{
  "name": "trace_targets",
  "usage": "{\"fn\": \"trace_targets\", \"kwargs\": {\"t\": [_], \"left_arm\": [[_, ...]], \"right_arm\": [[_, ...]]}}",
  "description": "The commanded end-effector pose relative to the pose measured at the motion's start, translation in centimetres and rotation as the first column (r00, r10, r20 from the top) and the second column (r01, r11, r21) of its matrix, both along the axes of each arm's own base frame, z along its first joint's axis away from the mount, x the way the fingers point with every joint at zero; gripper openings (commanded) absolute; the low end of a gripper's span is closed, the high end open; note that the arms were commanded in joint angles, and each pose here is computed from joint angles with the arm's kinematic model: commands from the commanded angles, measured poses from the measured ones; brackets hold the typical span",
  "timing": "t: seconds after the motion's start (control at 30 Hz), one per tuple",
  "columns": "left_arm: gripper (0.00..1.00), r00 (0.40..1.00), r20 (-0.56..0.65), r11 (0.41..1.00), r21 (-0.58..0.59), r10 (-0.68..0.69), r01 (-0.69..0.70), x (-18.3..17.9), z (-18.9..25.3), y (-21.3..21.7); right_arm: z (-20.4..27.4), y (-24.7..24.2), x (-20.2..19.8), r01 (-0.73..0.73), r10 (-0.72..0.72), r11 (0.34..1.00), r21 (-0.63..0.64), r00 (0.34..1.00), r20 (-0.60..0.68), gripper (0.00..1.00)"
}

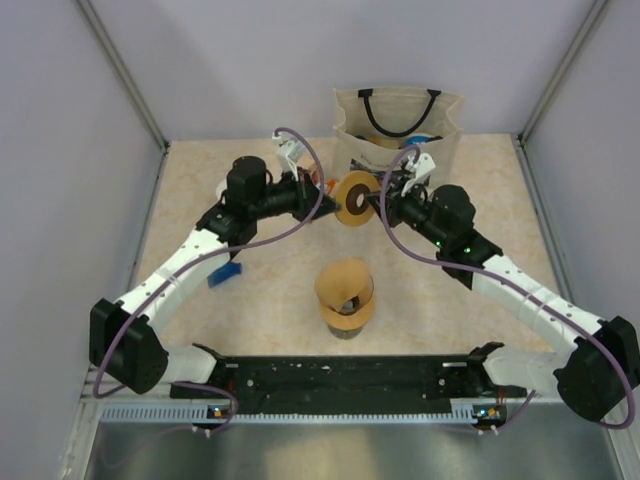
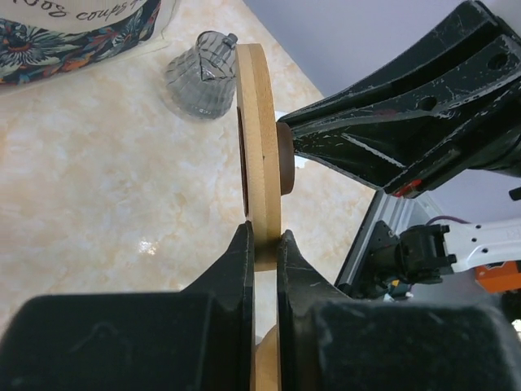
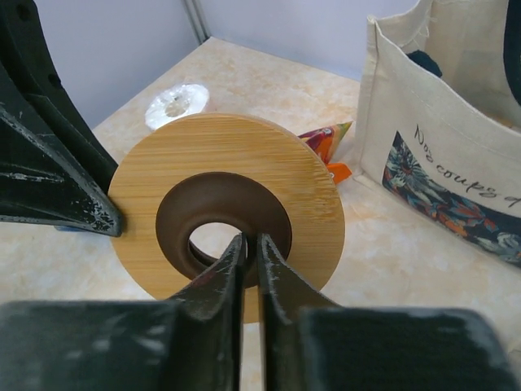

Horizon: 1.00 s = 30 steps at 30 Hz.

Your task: Place the coffee filter in the dripper

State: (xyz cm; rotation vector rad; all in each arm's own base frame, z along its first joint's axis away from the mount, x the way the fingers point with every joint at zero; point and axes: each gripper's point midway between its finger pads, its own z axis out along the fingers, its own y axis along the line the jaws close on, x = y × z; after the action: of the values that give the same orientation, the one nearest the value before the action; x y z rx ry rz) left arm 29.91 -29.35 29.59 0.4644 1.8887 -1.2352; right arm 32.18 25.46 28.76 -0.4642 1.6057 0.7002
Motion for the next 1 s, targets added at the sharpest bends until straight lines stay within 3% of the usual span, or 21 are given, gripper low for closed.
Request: {"fn": "trace_targets", "kwargs": {"t": [0.0, 0.07, 0.2, 0.23, 0.33, 0.43, 0.53, 0.63, 0.77, 0.97], "left_arm": [[0.0, 0.956, 0.286, 0.998, 0.024, -0.07, 0.066, -0.5, 3.9, -0.2], [0.0, 0.937, 0.35, 0.999, 0.049, -0.009, -0.008, 0.3, 4.1, 0.6], [0.0, 0.838, 0.54, 0.988, 0.154, -0.076, -0.009, 0.0, 4.1, 1.4], [0.0, 0.797, 0.593, 0.98, 0.198, -0.114, -0.007, 0.0, 4.0, 1.5], [0.0, 0.649, 0.733, 0.954, 0.299, -0.204, -0.038, 0.2, 4.5, 2.2], [0.0, 0.501, 0.793, 0.907, 0.42, -0.347, -0.035, -0.7, 4.6, 2.5], [0.0, 0.345, 0.835, 0.869, 0.485, -0.429, -0.095, -0.7, 5.1, 3.0], [0.0, 0.202, 0.844, 0.832, 0.529, -0.497, -0.166, -0.7, 5.0, 3.5], [0.0, 0.018, 0.858, 0.836, 0.504, -0.513, -0.215, -1.7, 6.1, 3.4], [0.0, -0.095, 0.814, 0.808, 0.541, -0.573, -0.231, -2.6, 6.2, 3.1]], "right_arm": [[4.2, 1.1, -2.0, -0.087, 0.084, 0.992, 0.088, 0.996, 0.044, 0.17], [4.2, 0.9, -2.4, -0.081, 0.083, 0.992, 0.1, 0.997, -0.008, 0.48], [4.5, 0.1, -4.1, -0.054, 0.074, 0.986, 0.159, 0.99, -0.124, 0.83], [4.6, -0.4, -4.4, -0.024, 0.054, 0.984, 0.179, 0.985, -0.161, 0.99], [4.2, -2.1, -5.4, 0.079, -0.016, 0.977, 0.199, 0.953, -0.301, 0.99], [3.6, -3.8, -5.8, 0.164, -0.071, 0.969, 0.187, 0.903, -0.424, 0.99], [3.4, -5.0, -6.1, 0.189, -0.027, 0.952, 0.242, 0.837, -0.547, 0.99], [4.3, -5.1, -6.4, 0.167, 0.062, 0.933, 0.319, 0.799, -0.598, 0.98], [5.8, -4.7, -5.9, 0.155, 0.089, 0.925, 0.346, 0.799, -0.595, 0.95], [7.0, -4.3, -4.7, 0.184, 0.091, 0.909, 0.374, 0.789, -0.607, 0.88]]}}
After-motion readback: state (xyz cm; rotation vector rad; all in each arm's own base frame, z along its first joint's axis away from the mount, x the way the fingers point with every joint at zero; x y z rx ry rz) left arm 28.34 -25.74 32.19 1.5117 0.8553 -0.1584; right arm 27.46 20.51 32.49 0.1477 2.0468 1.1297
